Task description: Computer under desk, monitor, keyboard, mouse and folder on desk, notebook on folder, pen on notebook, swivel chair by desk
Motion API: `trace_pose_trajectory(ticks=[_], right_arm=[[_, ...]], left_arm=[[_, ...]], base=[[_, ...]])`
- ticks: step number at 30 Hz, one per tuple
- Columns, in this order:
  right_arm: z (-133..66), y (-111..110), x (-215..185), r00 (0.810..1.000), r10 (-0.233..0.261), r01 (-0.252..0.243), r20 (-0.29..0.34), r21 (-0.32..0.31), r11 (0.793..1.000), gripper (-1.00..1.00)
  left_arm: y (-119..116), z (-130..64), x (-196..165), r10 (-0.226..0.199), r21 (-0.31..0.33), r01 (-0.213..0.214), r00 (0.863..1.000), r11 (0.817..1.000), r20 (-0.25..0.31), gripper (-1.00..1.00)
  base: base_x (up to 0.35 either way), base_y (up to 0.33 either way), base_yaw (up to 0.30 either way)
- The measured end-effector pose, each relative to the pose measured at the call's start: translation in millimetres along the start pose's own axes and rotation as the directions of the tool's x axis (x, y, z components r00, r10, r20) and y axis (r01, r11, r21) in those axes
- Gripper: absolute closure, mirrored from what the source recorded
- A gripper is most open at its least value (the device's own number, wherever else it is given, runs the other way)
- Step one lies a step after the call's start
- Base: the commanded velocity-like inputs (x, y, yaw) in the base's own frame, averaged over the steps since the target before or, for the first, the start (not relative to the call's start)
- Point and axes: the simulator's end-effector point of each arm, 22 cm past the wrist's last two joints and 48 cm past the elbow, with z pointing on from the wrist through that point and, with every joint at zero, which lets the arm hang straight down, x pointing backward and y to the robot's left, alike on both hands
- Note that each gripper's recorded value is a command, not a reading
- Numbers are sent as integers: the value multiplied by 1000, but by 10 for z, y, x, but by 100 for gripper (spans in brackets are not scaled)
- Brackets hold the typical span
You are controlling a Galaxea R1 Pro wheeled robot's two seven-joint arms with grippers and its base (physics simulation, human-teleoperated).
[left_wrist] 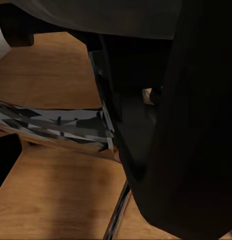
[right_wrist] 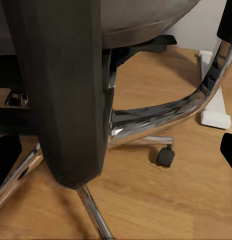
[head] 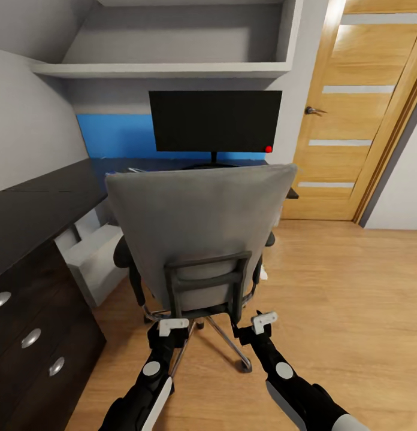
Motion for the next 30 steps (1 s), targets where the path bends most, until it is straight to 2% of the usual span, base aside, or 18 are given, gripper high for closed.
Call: trace_pose_trajectory(ticks=[19,30], right_arm=[[-6,-12,43,1000,-3,3,-8,1,1000,-100],[-6,-13,46,1000,2,-2,-9,4,1000,-100]], left_arm=[[3,1,-1,0,-1,0,1000,1000,0,-100],[4,-2,-5,20,6,-20,1000,1000,5,-100]], base=[[333,0,0],[333,0,0]])
